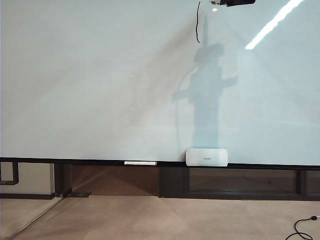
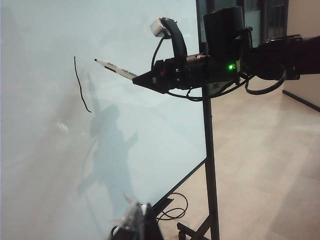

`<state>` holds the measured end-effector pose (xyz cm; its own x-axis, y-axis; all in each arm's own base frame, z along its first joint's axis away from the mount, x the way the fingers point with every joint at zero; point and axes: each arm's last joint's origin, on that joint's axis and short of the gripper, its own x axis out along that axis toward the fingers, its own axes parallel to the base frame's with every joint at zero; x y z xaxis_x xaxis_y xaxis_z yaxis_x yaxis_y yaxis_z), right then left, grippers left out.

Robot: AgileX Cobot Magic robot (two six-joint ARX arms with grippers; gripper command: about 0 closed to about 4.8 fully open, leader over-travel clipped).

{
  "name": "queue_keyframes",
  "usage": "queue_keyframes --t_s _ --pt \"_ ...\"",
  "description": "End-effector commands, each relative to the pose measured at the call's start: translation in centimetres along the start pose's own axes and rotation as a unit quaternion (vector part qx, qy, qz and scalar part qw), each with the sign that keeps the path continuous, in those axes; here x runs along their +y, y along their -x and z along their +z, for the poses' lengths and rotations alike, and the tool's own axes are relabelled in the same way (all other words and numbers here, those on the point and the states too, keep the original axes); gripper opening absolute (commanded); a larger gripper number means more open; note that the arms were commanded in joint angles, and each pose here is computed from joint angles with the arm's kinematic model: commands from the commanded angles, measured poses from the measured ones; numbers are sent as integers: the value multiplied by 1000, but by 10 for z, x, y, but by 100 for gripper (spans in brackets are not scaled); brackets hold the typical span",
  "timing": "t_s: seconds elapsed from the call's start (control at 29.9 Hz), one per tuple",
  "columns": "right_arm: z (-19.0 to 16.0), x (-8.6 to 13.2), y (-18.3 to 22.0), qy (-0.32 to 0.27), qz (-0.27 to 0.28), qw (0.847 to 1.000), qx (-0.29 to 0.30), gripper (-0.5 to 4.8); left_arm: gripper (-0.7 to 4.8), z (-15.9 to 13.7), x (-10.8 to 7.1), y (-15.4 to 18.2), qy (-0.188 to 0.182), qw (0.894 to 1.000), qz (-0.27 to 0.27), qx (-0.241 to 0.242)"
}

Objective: Reach to the right to find the marker pen, pick it up, and write the number 10 on the whiteboard.

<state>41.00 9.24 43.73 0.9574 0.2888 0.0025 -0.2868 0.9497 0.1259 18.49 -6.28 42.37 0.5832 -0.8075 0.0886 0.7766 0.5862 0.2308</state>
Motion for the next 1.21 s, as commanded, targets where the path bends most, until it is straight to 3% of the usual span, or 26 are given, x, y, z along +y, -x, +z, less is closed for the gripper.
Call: queue_keyframes --t_s 0.03,0.27,1.21 --pt "13 2 4 1 -2 999 -40 -3 -6 4 0 1 -9 1000 -4 -11" --pt "21 -2 5 2 -13 998 -68 -3 -6 2 1 -1 -6 1000 -3 -8" --pt "4 -11 -14 -13 -7 998 -59 -3 -6 1 5 -5 -16 1000 3 -15"
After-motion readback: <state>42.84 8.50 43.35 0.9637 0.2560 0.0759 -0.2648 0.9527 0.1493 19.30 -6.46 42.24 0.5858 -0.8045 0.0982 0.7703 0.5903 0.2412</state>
